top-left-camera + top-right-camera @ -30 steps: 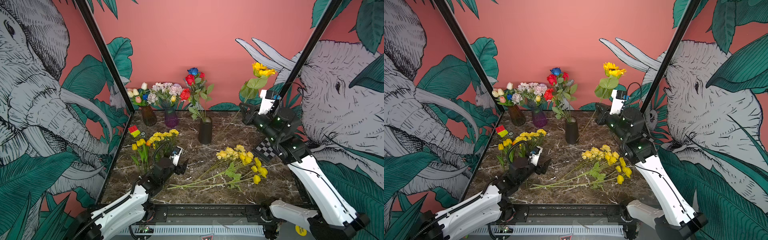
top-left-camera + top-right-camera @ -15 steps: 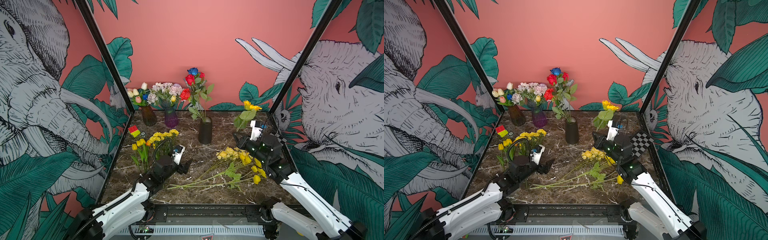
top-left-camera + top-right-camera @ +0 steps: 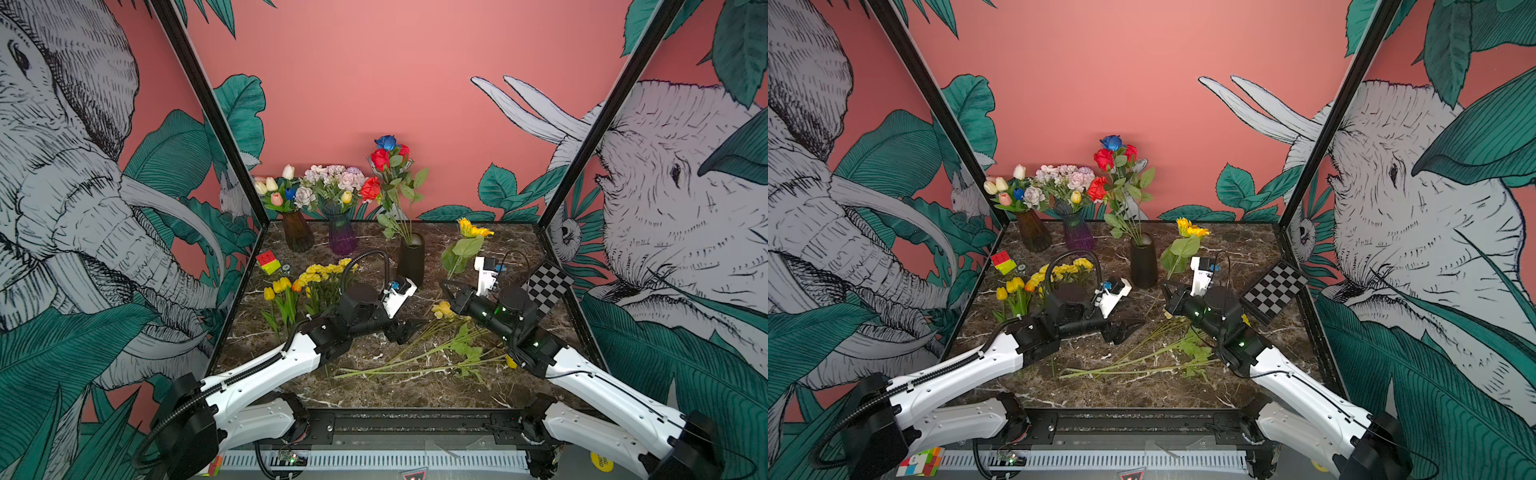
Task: Pick out yellow flowers from the vase
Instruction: Pick up the flower from the vase, then place the flower at the center of the board.
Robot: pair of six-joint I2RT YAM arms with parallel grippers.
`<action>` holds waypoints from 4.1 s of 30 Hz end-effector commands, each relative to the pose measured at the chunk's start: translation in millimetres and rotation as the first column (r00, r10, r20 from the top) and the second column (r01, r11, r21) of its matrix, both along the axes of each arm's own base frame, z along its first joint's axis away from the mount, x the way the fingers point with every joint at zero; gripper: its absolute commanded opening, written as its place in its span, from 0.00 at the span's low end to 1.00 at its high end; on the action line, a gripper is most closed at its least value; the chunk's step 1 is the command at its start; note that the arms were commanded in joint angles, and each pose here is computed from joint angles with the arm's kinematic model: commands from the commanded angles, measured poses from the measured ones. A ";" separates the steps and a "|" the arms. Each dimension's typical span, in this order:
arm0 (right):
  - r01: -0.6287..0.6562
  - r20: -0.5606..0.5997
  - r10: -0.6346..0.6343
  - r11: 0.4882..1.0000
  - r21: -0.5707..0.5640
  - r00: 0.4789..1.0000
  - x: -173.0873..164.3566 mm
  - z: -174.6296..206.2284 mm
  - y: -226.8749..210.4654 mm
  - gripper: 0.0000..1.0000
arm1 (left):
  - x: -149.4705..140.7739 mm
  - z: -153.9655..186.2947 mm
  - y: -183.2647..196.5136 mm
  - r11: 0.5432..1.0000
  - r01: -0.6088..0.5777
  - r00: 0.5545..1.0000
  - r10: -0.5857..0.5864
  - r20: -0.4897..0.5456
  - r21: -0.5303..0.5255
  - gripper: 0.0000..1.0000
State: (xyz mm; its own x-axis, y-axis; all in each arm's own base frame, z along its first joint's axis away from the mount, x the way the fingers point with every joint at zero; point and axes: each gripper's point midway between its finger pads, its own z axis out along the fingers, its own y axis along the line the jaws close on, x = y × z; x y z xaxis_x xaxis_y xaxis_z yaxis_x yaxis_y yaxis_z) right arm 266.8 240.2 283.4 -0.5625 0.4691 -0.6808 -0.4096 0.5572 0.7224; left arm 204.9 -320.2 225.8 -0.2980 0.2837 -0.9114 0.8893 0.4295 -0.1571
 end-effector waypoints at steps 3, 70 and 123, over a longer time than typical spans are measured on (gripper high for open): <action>-0.028 0.078 0.023 0.998 0.063 0.997 -3.8 23.2 9.3 0.00 | -5.9 -1.5 -5.5 0.999 0.047 0.998 -0.046 -0.029 0.025 0.77; 0.642 0.517 -0.459 0.723 -0.255 0.722 -73.2 96.5 -197.5 0.61 | -39.9 -114.0 -23.9 0.707 0.304 0.952 -0.242 -0.186 0.639 0.00; 0.489 0.419 -0.328 0.791 -0.368 0.846 -37.0 50.0 -131.0 0.68 | 144.2 19.0 45.7 0.898 -0.439 0.882 0.431 0.188 0.002 0.99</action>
State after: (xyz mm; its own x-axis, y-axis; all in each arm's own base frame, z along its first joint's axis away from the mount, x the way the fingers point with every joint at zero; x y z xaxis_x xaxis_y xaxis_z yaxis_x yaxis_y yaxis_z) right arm 230.4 105.3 325.5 -0.1215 0.1645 -0.9789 -0.2048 0.9608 0.1869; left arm 325.1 -271.7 218.7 -0.2728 0.3391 -0.9003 0.6585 0.7481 0.0823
